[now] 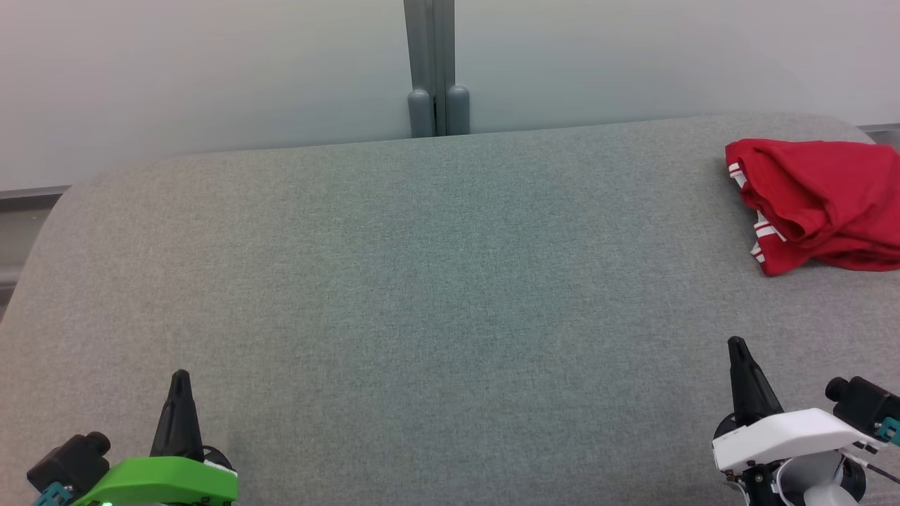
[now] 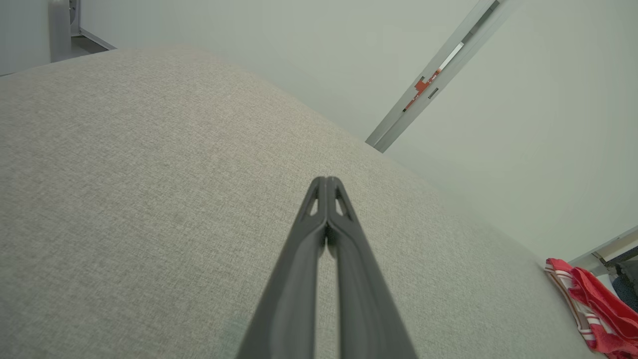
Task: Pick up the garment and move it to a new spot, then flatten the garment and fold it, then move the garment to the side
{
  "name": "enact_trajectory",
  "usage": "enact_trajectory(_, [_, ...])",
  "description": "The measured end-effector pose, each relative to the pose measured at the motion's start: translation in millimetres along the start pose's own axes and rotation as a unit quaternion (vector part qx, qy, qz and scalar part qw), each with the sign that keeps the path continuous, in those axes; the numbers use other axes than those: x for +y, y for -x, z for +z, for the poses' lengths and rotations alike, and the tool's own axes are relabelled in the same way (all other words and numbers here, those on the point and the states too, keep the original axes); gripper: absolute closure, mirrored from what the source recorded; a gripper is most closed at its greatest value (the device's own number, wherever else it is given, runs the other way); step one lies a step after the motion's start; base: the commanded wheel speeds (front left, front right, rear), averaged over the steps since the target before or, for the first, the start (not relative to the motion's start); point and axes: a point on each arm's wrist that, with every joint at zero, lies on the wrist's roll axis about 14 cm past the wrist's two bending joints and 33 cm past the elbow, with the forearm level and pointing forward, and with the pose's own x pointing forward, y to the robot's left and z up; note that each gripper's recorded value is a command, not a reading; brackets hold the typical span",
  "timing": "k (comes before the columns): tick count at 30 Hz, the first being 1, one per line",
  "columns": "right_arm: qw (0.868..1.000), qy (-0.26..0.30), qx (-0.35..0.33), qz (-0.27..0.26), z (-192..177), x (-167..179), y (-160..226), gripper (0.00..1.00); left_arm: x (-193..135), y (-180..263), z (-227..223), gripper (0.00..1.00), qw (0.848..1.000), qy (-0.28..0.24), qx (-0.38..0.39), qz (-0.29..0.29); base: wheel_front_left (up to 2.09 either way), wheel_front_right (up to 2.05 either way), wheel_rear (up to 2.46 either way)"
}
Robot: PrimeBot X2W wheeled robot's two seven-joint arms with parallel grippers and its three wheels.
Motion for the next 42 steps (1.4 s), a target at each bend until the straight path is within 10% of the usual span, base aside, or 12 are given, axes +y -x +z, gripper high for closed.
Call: enact_trajectory(42, [0.968, -0.252, -0.003, -0.02, 11, -6, -11, 1.0, -13, -15, 6, 1.0, 0.969, 0.248, 0.013, -0.007, 0.0, 0.0, 0.0])
